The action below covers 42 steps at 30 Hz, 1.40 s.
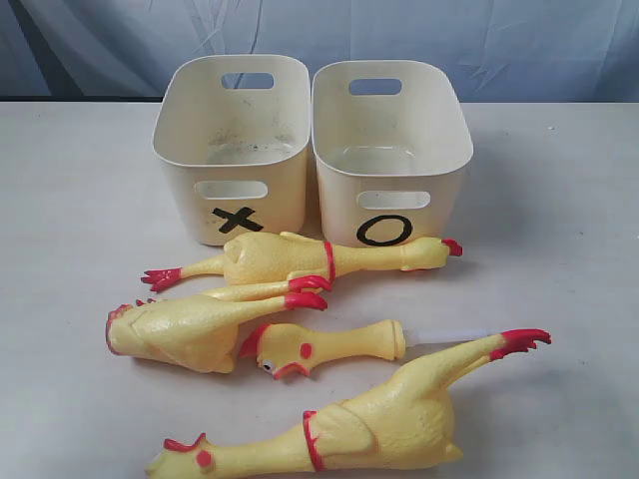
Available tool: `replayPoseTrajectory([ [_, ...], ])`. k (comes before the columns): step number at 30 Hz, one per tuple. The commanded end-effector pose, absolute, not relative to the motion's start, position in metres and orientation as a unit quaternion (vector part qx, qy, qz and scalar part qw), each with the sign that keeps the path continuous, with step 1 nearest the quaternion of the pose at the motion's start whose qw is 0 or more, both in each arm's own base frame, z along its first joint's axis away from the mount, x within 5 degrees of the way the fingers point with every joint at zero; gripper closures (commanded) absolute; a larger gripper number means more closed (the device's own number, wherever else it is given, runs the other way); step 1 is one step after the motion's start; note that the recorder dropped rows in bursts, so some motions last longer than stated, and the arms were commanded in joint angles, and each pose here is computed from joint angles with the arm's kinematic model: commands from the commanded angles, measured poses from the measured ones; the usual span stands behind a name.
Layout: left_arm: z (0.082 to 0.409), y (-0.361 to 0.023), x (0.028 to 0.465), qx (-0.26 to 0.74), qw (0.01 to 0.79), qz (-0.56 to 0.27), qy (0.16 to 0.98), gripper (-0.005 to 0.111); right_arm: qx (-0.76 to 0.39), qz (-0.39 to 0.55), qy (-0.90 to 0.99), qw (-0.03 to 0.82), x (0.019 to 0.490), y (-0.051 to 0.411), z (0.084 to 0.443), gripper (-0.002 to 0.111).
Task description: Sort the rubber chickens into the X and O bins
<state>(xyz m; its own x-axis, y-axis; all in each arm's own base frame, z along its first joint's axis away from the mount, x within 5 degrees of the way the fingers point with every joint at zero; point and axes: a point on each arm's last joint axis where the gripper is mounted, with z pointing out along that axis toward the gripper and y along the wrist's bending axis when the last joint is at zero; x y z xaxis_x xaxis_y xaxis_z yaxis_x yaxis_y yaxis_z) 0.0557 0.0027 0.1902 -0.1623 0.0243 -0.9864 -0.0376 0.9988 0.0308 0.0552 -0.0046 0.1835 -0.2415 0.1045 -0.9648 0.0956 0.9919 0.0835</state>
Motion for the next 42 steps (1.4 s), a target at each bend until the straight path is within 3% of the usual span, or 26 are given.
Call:
replayPoseTrajectory([
  [1,0.1916,0.0026,0.0554,-0.004,0.651,0.023,0.758,0.107,0.061,0.003,0.784,0.618,0.0552,-0.0045,0.1844,0.109],
  [42,0.1916,0.0025,0.0554,-0.004,0.651,0.022,0.758,0.107,0.061,0.003,0.777,0.626,0.0541,-0.0045,0.1856,0.109],
])
